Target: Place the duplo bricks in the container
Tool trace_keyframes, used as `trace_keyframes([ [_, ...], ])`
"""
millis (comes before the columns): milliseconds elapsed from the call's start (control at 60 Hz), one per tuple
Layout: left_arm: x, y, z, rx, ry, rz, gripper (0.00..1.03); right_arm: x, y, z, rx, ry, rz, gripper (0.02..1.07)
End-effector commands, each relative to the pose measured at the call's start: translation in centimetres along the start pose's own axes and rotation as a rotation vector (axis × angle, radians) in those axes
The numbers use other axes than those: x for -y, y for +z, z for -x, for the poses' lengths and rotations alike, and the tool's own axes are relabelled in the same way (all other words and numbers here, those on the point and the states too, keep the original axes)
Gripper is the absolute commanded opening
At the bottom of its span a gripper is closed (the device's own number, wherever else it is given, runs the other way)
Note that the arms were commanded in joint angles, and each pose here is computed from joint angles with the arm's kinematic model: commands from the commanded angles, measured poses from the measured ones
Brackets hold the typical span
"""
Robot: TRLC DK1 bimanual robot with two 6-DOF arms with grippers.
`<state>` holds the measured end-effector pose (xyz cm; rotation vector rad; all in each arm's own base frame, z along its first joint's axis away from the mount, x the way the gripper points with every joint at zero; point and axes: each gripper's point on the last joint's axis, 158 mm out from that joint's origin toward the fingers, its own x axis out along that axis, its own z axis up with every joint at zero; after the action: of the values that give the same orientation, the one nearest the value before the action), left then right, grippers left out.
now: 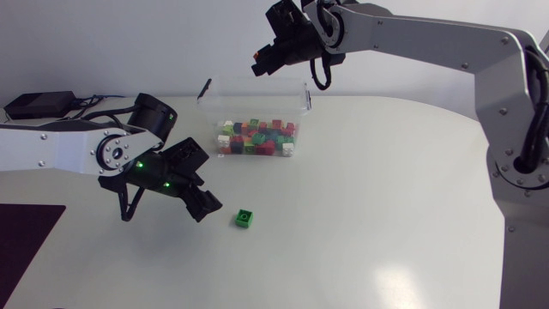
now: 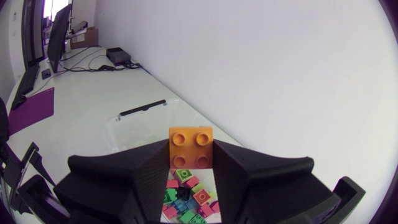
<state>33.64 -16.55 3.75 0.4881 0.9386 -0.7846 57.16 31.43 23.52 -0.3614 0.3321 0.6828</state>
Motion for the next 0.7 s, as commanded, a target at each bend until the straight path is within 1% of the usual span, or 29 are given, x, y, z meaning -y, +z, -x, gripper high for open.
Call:
trace_keyframes([
  [0, 1.0, -1.3, -1.0, -0.034, -0.033, -0.022, 0.98, -0.3, -0.2, -1.3, 0.004, -0.001, -0.019, 0.33],
  [217, 1.0, -1.3, -1.1, -0.033, -0.033, -0.024, 0.98, -0.3, -0.3, -2.5, 0.004, -0.011, -0.019, 0.33],
  [283, 1.0, -1.3, -1.1, -0.033, -0.033, -0.024, 0.98, -0.2, -0.6, -3.0, -0.01, -0.023, -0.019, 0.36],
  [300, 1.0, -1.3, -1.1, -0.034, -0.034, -0.024, 0.98, -0.3, -0.6, -3.1, -0.014, -0.022, -0.018, 0.4],
  [317, 1.0, -1.4, -1.1, -0.036, -0.034, -0.023, 0.98, -0.2, -0.7, -3.2, -0.019, -0.023, -0.018, 0.47],
  [333, 1.0, -1.4, -1.1, -0.036, -0.034, -0.023, 0.98, -0.2, -0.8, -3.3, -0.024, -0.024, -0.019, 0.57],
  [350, 1.1, -1.4, -1.2, -0.037, -0.035, -0.023, 0.98, -0.2, -1.0, -3.5, -0.032, -0.023, -0.02, 0.69],
  [367, 1.1, -1.4, -1.2, -0.036, -0.034, -0.023, 0.98, -0.3, -1.1, -3.6, -0.035, -0.022, -0.021, 0.77],
  [383, 1.1, -1.5, -1.2, -0.037, -0.035, -0.023, 0.98, -0.2, -1.2, -3.7, -0.039, -0.024, -0.02, 0.88],
  [400, 1.1, -1.4, -1.2, -0.036, -0.034, -0.023, 0.98, -0.1, -1.2, -3.7, -0.04, -0.028, -0.02, 0.97],
  [417, 1.0, -1.4, -1.2, -0.034, -0.034, -0.024, 0.98, -0.1, -1.2, -3.8, -0.042, -0.028, -0.02, 1.02],
  [433, 1.1, -1.5, -1.3, -0.036, -0.034, -0.023, 0.98, -0.1, -1.2, -3.9, -0.042, -0.028, -0.02, 1.04],
  [533, 1.0, -1.5, -1.6, -0.037, -0.036, -0.03, 0.98, -0.1, -1.2, -3.7, -0.048, -0.028, -0.019, 1.03],
  [617, 0.8, -1.1, -1.8, -0.028, -0.031, -0.042, 0.98, 0.1, -0.7, -3.0, -0.043, -0.032, -0.018, 1.03],
  [683, 0.5, -0.7, -1.8, -0.017, -0.025, -0.078, 0.98, 0.2, -0.5, -2.0, -0.045, -0.033, -0.015, 1.03],
])
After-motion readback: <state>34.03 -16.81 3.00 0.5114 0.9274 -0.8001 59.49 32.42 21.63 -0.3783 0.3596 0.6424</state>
